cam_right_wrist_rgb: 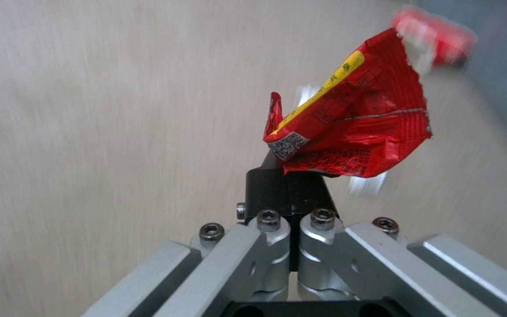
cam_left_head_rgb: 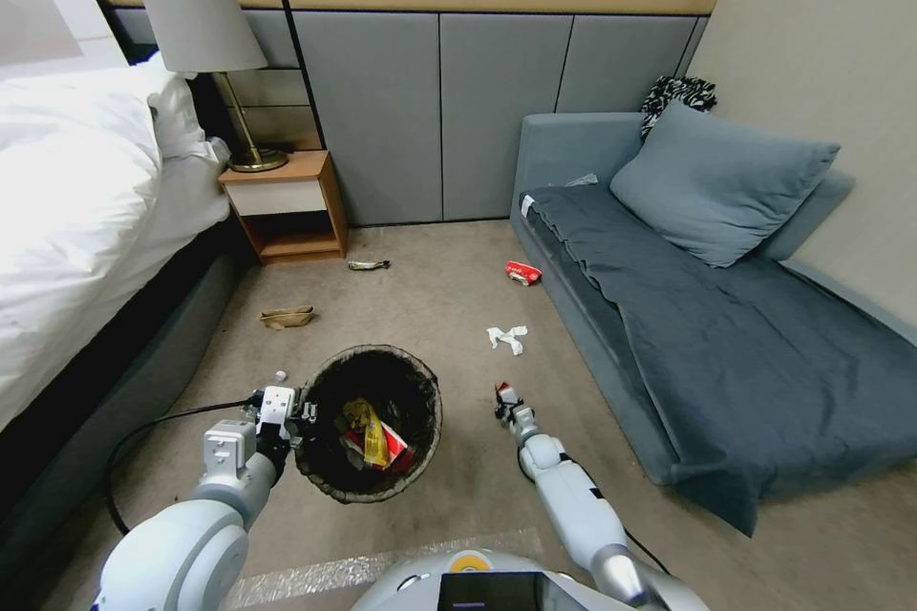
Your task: Pick up the trash bin, then pick up the garbage from the floor and place it into the trash bin.
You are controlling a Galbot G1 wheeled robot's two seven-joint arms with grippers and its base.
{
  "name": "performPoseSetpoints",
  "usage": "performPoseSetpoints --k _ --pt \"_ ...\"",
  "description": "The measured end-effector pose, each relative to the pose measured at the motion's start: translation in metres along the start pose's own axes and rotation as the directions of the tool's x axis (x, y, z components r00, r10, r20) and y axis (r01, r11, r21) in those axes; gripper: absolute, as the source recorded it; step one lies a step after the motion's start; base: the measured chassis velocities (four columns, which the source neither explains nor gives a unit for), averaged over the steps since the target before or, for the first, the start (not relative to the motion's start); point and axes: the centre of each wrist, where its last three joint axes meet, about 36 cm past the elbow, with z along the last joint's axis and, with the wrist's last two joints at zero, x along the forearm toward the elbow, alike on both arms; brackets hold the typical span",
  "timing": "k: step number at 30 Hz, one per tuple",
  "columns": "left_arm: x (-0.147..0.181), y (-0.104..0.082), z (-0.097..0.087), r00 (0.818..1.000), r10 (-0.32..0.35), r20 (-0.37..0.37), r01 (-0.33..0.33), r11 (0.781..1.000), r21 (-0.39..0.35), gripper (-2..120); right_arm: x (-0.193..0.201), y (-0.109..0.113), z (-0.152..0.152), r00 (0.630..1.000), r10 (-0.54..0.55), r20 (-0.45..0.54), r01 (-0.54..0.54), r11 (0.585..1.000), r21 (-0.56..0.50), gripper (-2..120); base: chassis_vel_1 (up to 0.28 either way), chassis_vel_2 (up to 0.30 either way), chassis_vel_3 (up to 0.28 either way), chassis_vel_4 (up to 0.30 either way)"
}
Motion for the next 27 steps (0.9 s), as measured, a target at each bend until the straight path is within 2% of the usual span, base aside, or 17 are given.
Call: performPoseSetpoints --k 1,4,5,8,9,12,14,16,17,19,21,27 --pt "0.000 0.000 0.000 1.000 0.000 0.000 0.000 1.000 0.000 1 0.000 0.000 0.000 1.000 0.000 0.000 0.000 1.000 0.000 0 0.000 0.000 0.000 0.000" --pt "-0.001 -0.001 -0.001 1.000 0.007 0.002 -0.007 1.000 0.001 1 0.024 -0.015 -0.051 0.998 -0.011 0.057 0.011 1.000 -0.011 0 0.000 0.000 0.000 0.000" --pt "-0.001 -0.001 -0.001 1.000 0.007 0.002 -0.007 1.000 0.001 1 0.024 -0.015 -0.051 0.998 -0.011 0.057 0.011 1.000 -0.011 0 0.000 0.000 0.000 0.000" --pt "-0.001 -0.002 -0.001 1.000 0.014 0.005 -0.014 1.000 0.001 1 0.053 -0.036 -0.094 0.993 -0.030 0.112 0.029 1.000 0.013 0 0.000 0.000 0.000 0.000" --pt "-0.001 -0.002 -0.001 1.000 0.014 0.005 -0.014 1.000 0.001 1 0.053 -0.036 -0.094 0.993 -0.030 0.112 0.029 1.000 0.013 0 0.000 0.000 0.000 0.000" --pt "-0.001 -0.003 -0.001 1.000 0.020 0.002 -0.020 1.000 0.000 1 0.086 -0.052 -0.134 0.986 -0.076 0.151 0.072 0.997 0.030 0 0.000 0.000 0.000 0.000" --pt "-0.001 -0.003 -0.001 1.000 0.020 0.002 -0.020 1.000 0.000 1 0.087 -0.052 -0.135 0.985 -0.077 0.152 0.074 0.997 0.031 0 0.000 0.000 0.000 0.000" --pt "-0.001 -0.003 -0.001 1.000 0.020 0.001 -0.020 1.000 -0.003 1 0.105 -0.055 -0.158 0.977 -0.120 0.176 0.117 0.993 0.027 0 0.000 0.000 0.000 0.000" --pt "-0.001 -0.003 -0.001 1.000 0.020 0.001 -0.020 1.000 -0.003 1 0.105 -0.055 -0.158 0.977 -0.120 0.176 0.117 0.993 0.027 0 0.000 0.000 0.000 0.000" --pt "-0.002 -0.003 -0.002 1.000 0.022 0.004 -0.022 1.000 -0.006 1 0.121 -0.047 -0.184 0.961 -0.180 0.208 0.181 0.983 0.018 0 0.000 0.000 0.000 0.000" --pt "-0.002 -0.003 -0.002 1.000 0.024 0.007 -0.024 1.000 -0.008 1 0.125 -0.043 -0.193 0.954 -0.204 0.218 0.206 0.978 0.015 0 0.000 0.000 0.000 0.000" --pt "-0.003 -0.003 -0.004 0.999 0.029 0.013 -0.029 0.999 -0.018 1 0.147 -0.003 -0.237 0.890 -0.373 0.260 0.386 0.922 0.002 0 0.000 0.000 0.000 0.000"
